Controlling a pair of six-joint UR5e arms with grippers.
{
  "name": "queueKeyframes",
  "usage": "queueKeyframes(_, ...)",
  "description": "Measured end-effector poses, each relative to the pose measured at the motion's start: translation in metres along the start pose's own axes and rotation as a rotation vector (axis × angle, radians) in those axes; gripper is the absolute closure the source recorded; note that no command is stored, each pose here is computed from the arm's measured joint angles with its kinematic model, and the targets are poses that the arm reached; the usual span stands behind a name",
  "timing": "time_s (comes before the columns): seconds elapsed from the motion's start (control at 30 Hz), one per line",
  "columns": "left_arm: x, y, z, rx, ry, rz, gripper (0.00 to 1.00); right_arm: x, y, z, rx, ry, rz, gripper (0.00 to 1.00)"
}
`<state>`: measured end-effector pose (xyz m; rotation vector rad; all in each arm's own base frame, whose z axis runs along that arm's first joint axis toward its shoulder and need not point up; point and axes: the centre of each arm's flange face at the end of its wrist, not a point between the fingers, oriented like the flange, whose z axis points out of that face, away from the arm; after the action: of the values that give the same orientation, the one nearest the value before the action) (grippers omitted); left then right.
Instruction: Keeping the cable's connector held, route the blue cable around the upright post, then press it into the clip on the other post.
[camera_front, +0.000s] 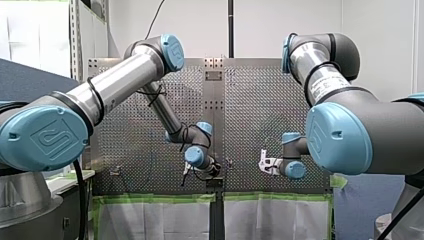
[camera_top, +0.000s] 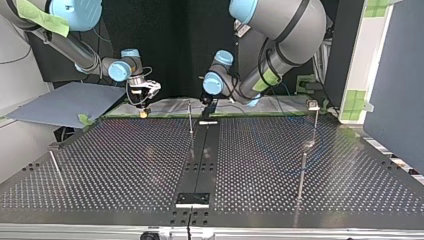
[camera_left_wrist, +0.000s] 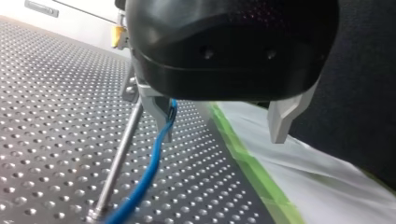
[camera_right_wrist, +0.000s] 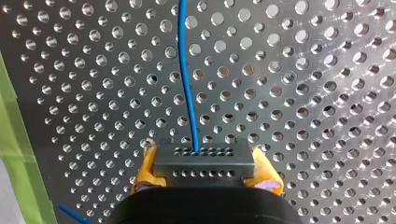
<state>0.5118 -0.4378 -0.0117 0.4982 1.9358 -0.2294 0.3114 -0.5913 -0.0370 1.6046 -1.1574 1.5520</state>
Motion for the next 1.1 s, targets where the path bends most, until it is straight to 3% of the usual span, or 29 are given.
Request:
queueKeyframes(0.17,0.003,-0.001,-0.001,0.003,-0.025,-0.002,0.00,0.000,0.000,0.000,0.000,-0.001,0.000,1.00)
queueKeyframes(0.43,-0.021,-0.005,-0.005,0.005,-0.085,-0.003,0.00,0.000,0.000,0.000,0.000,-0.002,-0.002,1.00)
queueKeyframes(0.83,-0.016,-0.022,-0.018,0.073,-0.093,0.006,0.00,0.000,0.000,0.000,0.000,-0.002,-0.003,1.00)
queueKeyframes(1.1,-0.016,-0.029,-0.019,0.087,-0.116,0.008,0.00,0.000,0.001,0.000,-0.001,-0.002,-0.003,1.00)
